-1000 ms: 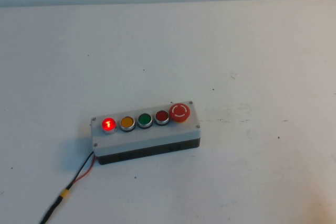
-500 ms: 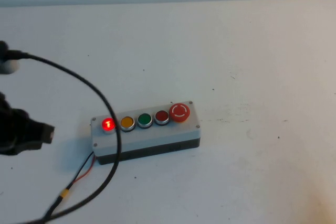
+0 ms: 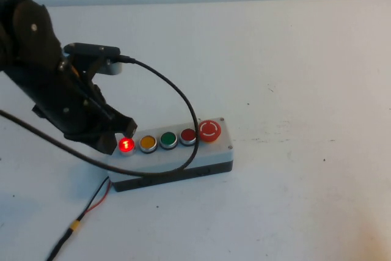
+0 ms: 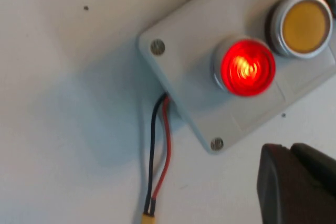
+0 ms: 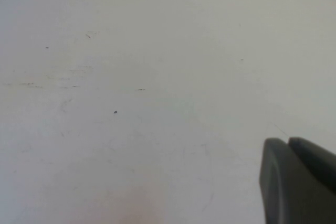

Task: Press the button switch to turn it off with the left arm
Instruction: Press the button to turn off

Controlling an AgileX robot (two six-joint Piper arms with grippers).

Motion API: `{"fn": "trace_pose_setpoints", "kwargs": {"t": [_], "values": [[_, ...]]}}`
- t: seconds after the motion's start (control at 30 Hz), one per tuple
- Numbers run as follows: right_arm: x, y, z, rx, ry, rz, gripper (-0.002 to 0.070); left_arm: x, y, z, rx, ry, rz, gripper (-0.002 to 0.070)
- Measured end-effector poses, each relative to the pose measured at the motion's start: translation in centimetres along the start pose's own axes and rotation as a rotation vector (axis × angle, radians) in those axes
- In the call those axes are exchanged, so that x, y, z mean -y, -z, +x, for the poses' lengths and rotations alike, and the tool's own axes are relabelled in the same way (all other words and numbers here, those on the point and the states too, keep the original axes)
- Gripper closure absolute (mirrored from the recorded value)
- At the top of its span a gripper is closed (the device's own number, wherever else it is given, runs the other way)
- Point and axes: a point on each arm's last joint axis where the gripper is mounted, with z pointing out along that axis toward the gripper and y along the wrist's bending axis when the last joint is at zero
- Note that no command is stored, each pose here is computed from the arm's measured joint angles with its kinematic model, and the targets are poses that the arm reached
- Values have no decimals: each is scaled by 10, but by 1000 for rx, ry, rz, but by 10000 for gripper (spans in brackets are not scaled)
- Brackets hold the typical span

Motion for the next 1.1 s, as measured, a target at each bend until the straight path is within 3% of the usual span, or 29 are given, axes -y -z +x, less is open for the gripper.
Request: {"fn": "trace_pose_setpoints", "kwargs": {"t": [0.33, 1.1], "values": [[0, 0, 0, 0, 0, 0, 692, -10, -28, -40, 7, -16, -4, 677], [0, 0, 0, 0, 0, 0, 692, -13, -41, -47, -6, -16, -3, 677]]}}
